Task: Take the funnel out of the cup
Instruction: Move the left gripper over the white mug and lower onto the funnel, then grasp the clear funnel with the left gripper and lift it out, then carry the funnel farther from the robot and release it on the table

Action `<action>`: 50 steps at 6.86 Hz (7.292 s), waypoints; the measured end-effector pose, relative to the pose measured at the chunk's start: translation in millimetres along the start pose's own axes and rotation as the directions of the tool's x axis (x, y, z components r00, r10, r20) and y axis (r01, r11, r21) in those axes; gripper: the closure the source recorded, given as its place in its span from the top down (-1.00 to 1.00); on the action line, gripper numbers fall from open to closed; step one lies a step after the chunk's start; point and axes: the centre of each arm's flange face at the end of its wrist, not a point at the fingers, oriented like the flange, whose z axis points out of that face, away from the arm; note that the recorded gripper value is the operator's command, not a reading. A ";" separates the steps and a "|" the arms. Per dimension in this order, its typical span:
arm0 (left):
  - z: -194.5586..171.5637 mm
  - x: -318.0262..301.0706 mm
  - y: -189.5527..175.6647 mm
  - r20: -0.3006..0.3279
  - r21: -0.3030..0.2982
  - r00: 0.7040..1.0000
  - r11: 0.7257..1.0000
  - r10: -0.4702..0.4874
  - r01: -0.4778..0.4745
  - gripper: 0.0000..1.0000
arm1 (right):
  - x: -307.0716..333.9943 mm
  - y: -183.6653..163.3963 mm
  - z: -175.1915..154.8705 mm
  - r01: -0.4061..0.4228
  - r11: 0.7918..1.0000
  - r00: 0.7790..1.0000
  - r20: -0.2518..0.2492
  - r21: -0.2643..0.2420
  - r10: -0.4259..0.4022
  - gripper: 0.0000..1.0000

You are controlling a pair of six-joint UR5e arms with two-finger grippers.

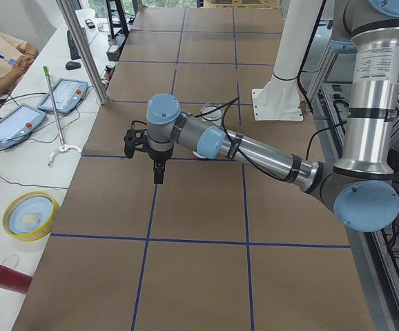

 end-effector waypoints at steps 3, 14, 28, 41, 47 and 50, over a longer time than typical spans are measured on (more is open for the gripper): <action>38.6 149.7 10.5 -0.023 -0.038 0.935 0.935 -0.353 0.352 0.99 | 0.0 0.0 0.0 0.000 1.000 1.000 0.000 0.000 0.000 1.00; 198.3 441.7 218.5 0.297 -0.162 0.916 0.932 -0.268 0.325 0.34 | 0.0 0.0 0.0 0.000 1.000 1.000 0.000 0.000 0.000 1.00; 60.7 430.1 114.7 0.070 -0.002 0.928 0.930 -0.366 0.367 -1.00 | 0.0 0.0 0.0 0.000 1.000 1.000 0.000 0.000 0.000 1.00; 274.4 307.1 -50.0 -0.606 0.253 0.715 0.767 -0.349 0.589 -1.00 | 0.1 0.0 0.1 0.000 1.000 1.000 0.000 0.000 0.000 1.00; 278.7 305.7 -44.9 -0.621 0.205 0.704 0.794 -0.346 0.572 0.98 | 0.0 0.0 0.0 0.000 1.000 1.000 0.000 0.000 0.000 1.00; 257.1 293.4 -40.2 -0.521 0.221 0.790 0.843 -0.323 0.490 0.98 | 0.0 0.0 0.0 0.000 1.000 1.000 0.000 0.000 0.000 1.00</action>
